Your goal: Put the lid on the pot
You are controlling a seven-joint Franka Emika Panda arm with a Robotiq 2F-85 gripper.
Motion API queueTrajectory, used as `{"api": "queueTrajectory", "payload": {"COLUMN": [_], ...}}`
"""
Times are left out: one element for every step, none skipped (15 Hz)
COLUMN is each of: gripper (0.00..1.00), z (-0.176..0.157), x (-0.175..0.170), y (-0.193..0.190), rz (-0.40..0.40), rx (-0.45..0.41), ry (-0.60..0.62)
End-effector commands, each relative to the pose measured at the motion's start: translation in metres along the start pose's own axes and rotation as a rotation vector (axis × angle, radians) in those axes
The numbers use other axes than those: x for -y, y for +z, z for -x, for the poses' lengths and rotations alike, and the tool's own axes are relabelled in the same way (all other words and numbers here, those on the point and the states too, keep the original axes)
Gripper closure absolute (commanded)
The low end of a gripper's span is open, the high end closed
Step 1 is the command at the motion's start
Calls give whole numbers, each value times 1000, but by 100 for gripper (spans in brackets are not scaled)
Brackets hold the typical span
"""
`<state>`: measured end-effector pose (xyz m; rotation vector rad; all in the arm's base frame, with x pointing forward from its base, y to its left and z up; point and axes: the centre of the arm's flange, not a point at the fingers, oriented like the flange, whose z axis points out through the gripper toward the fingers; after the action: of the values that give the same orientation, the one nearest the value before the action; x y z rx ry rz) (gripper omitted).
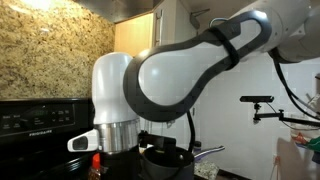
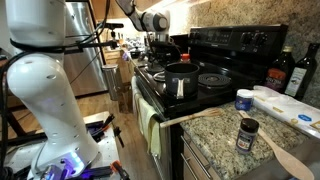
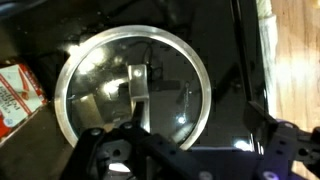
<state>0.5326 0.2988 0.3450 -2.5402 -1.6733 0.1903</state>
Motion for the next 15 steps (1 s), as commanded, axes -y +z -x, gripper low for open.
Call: {"api": "queueTrajectory", "payload": {"gripper": [0, 0, 0, 0, 0, 0, 0, 0, 0, 0, 0, 0, 0, 0, 0], "z": [21, 21, 20, 19, 19, 19, 19, 20, 21, 22, 22, 21, 21, 21, 21], "x": [14, 14, 13, 13, 12, 13, 13, 13, 13, 13, 14, 14, 14, 12, 10], "y": [17, 21, 21, 22, 21, 21, 20, 19, 17, 15, 12, 9, 7, 4, 3], "rz": [37, 49, 64, 69, 70, 77, 81, 83, 86, 91, 88, 81, 81, 72, 60], "rx": [-28, -39, -52, -58, -68, -73, -80, -89, -95, -103, -110, -116, -124, -137, -143], "ry": [-130, -158, -184, -206, -222, -231, -240, -238, -241, -231, -219, -208, -189, -172, -167]}}
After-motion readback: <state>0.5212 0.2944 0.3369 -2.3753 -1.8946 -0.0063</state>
